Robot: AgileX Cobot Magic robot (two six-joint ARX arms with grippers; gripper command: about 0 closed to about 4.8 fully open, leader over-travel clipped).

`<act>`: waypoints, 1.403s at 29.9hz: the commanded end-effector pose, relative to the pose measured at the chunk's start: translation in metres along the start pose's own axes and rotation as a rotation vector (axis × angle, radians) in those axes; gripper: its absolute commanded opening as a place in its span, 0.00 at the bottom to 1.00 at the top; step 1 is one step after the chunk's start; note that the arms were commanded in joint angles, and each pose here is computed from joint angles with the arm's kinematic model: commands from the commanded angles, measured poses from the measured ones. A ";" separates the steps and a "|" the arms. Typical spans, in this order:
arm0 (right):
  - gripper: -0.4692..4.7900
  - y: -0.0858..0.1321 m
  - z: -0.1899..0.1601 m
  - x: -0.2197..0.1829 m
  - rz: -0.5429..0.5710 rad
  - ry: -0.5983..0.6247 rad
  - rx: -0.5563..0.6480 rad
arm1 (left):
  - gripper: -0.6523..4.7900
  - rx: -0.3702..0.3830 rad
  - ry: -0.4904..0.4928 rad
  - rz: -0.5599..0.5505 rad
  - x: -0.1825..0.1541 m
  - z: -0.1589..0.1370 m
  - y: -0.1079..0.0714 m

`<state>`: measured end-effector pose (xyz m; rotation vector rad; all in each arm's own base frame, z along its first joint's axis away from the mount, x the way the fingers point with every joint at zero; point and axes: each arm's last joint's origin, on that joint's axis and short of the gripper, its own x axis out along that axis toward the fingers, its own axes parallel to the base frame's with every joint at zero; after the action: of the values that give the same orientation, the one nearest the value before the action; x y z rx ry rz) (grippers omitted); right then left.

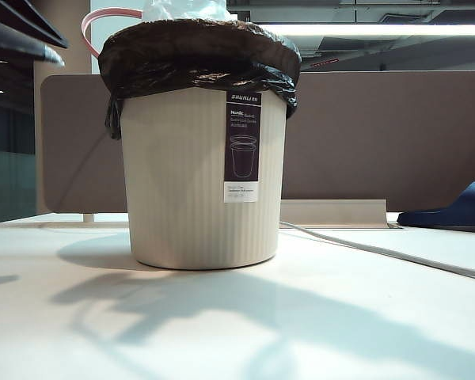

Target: Open the ring lid of the trash can, pull out the black garbage bag inside, and place it on the table.

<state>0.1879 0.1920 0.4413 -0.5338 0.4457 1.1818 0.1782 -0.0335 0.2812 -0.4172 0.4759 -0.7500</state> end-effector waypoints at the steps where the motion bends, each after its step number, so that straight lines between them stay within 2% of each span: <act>1: 0.37 0.005 0.010 0.001 -0.067 -0.037 -0.052 | 0.28 -0.004 -0.084 -0.033 0.003 0.000 0.003; 3: 0.37 0.010 0.014 0.004 -0.091 -0.044 -0.072 | 0.28 -0.012 -0.108 -0.043 0.004 -0.004 0.005; 9: 0.37 0.021 0.018 0.014 -0.063 -0.026 -0.098 | 0.28 -0.022 -0.139 -0.024 0.007 -0.015 0.014; 14: 0.37 0.032 0.022 0.029 -0.015 -0.011 -0.122 | 0.29 -0.034 -0.221 -0.039 0.006 -0.020 0.020; 15: 0.37 0.034 0.022 0.032 -0.007 -0.009 -0.128 | 0.30 -0.055 -0.242 -0.037 0.006 -0.020 0.022; 17: 0.37 0.038 0.024 0.041 0.006 -0.001 -0.143 | 0.41 -0.102 -0.261 -0.036 0.008 -0.020 0.026; 18: 0.37 0.039 0.025 0.044 0.000 0.007 -0.153 | 0.48 -0.126 -0.260 -0.040 0.010 -0.020 0.028; 19: 0.37 0.042 0.025 0.049 -0.011 0.023 -0.170 | 0.48 -0.142 -0.256 -0.047 0.012 -0.020 0.029; 23: 0.37 0.049 0.026 0.059 -0.041 0.063 -0.222 | 0.48 -0.161 -0.242 -0.067 0.021 -0.021 0.038; 29: 0.37 0.052 0.028 0.062 -0.041 0.054 -0.228 | 0.48 -0.170 -0.227 -0.084 0.031 -0.022 0.048; 42: 0.37 0.051 0.027 0.064 -0.047 0.063 -0.218 | 0.52 -0.400 -0.291 -0.196 0.060 -0.023 0.077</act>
<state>0.1620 0.2705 0.4143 -0.7802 0.3743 1.1823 0.2441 -0.0298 0.2050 -0.9138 0.3379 -0.7380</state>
